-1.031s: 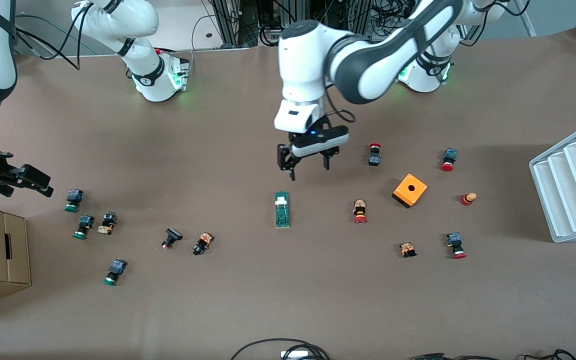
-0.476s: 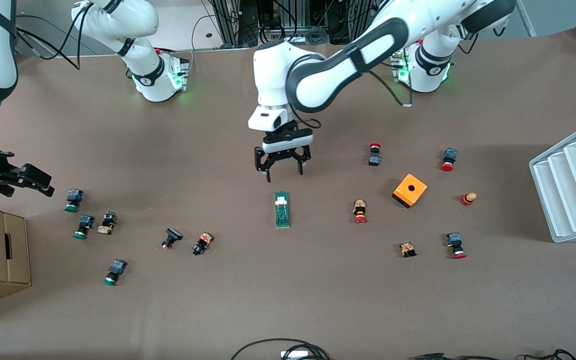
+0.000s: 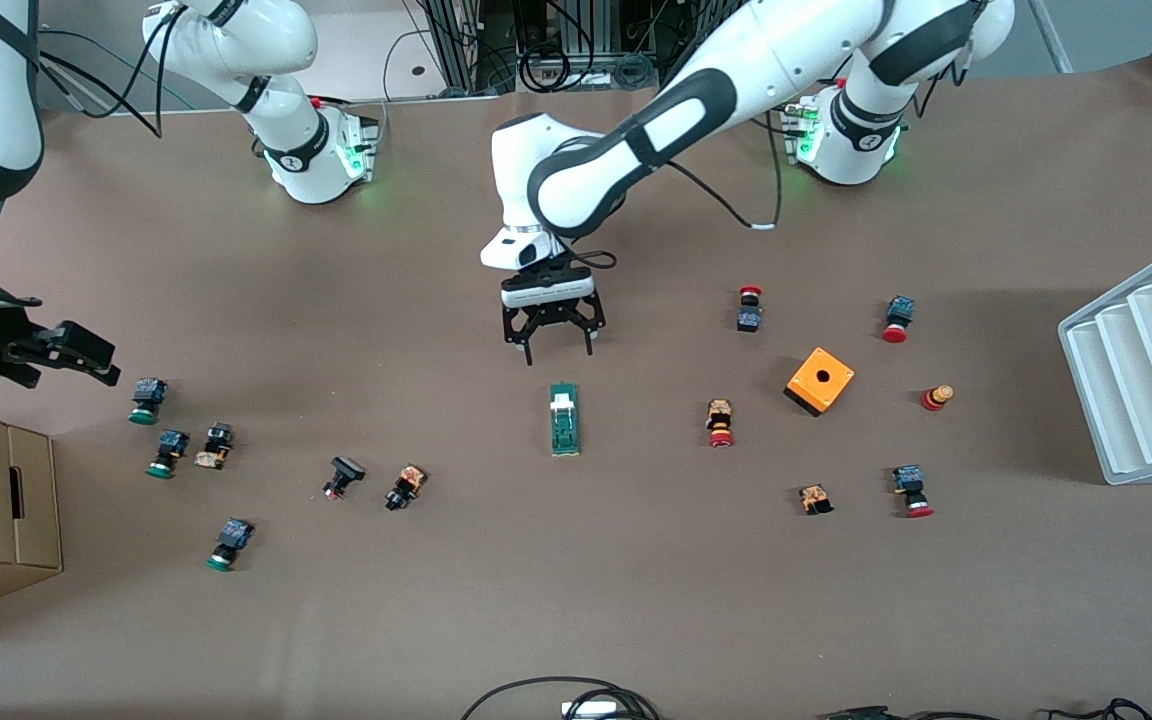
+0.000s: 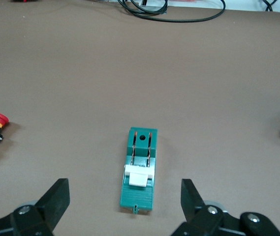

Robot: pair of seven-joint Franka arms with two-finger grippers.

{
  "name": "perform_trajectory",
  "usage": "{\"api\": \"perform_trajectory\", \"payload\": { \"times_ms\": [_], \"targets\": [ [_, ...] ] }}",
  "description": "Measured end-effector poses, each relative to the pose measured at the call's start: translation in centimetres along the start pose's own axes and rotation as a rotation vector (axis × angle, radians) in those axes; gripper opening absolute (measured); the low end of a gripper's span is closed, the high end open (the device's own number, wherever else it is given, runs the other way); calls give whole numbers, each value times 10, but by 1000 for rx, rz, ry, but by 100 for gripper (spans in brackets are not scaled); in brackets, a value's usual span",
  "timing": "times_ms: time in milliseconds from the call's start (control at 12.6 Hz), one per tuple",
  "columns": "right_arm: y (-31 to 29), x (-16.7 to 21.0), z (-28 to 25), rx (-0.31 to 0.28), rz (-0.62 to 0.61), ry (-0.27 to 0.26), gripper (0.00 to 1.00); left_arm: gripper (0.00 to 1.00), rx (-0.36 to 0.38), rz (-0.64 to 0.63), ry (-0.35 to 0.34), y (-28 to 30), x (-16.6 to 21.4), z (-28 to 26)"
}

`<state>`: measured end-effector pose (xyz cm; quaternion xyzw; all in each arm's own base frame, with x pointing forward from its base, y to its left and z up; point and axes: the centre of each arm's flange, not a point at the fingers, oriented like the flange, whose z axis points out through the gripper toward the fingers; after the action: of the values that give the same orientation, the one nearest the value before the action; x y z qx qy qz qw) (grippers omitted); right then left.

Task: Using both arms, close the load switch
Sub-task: 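Reach the right gripper toward the switch while the left gripper hovers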

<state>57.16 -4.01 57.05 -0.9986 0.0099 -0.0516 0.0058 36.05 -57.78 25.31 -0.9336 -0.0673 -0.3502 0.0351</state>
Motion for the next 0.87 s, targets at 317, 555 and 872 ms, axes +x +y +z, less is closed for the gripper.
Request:
{"api": "perform_trajectory", "payload": {
  "times_ms": [317, 555, 872],
  "targets": [
    [-5, 5, -4, -1, -9, 38, 100, 100, -12, -38, 122, 6, -39, 16],
    [-5, 5, -3, -1, -15, 35, 100, 100, -23, -53, 226, 2, -79, 46],
    [-13, 6, 12, 2, -124, -7, 100, 100, -14, -26, 242, -2, -97, 62]
  ]
}}
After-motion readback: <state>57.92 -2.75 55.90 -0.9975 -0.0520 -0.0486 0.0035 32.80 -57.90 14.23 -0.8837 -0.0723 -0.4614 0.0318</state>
